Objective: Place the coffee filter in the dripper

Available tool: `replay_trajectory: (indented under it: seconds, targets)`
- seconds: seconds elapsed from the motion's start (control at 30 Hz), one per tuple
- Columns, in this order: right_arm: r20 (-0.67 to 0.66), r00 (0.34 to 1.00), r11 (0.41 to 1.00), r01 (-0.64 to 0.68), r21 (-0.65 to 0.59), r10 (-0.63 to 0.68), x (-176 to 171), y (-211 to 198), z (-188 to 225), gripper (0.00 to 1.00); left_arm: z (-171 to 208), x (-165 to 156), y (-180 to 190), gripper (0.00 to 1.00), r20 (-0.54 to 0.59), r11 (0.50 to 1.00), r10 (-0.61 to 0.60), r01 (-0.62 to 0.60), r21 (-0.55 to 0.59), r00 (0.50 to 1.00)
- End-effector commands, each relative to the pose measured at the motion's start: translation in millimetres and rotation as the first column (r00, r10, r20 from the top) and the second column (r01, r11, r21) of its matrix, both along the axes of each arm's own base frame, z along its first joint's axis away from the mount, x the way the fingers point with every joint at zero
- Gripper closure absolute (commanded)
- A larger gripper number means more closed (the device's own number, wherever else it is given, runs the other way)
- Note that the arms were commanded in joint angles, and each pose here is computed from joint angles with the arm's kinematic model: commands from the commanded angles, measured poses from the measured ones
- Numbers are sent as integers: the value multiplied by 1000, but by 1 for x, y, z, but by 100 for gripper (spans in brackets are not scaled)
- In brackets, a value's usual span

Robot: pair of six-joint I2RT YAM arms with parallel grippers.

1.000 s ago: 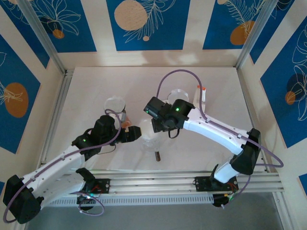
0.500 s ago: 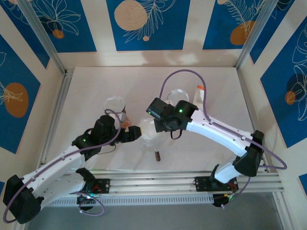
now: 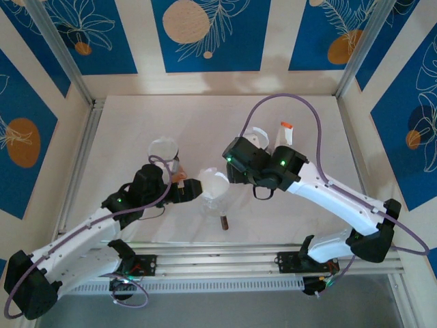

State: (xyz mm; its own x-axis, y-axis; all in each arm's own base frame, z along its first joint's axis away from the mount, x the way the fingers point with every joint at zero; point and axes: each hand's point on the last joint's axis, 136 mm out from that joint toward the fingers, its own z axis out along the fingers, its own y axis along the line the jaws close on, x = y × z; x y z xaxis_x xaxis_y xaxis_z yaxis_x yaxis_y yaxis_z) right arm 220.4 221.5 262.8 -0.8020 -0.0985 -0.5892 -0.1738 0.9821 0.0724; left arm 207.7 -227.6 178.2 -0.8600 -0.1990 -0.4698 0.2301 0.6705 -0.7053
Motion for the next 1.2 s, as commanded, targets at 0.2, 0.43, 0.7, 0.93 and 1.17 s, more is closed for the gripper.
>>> replay_trajectory:
  seconds: [0.2, 0.43, 0.7, 0.93, 1.17]
  targets:
    - [80, 996, 998, 26, 60, -30, 0, -11, 20, 40, 55, -2, 0, 0, 80, 996, -7, 14, -88, 997]
    - [98, 994, 996, 34, 88, -42, -3, -17, 19, 40, 65, 9, 33, 2, 147, 995, 94, -98, 21, 985]
    - [92, 995, 995, 20, 99, -29, -7, -19, 10, 40, 81, 42, 108, 34, 178, 931, 349, -363, 47, 920]
    - [114, 993, 993, 3, 118, -17, -8, -19, 8, 40, 64, 70, 174, 75, 147, 798, 592, -602, 36, 793]
    - [117, 993, 992, -5, 129, -10, -9, -20, 5, 40, 17, 105, 210, 100, 55, 695, 717, -719, 10, 695]
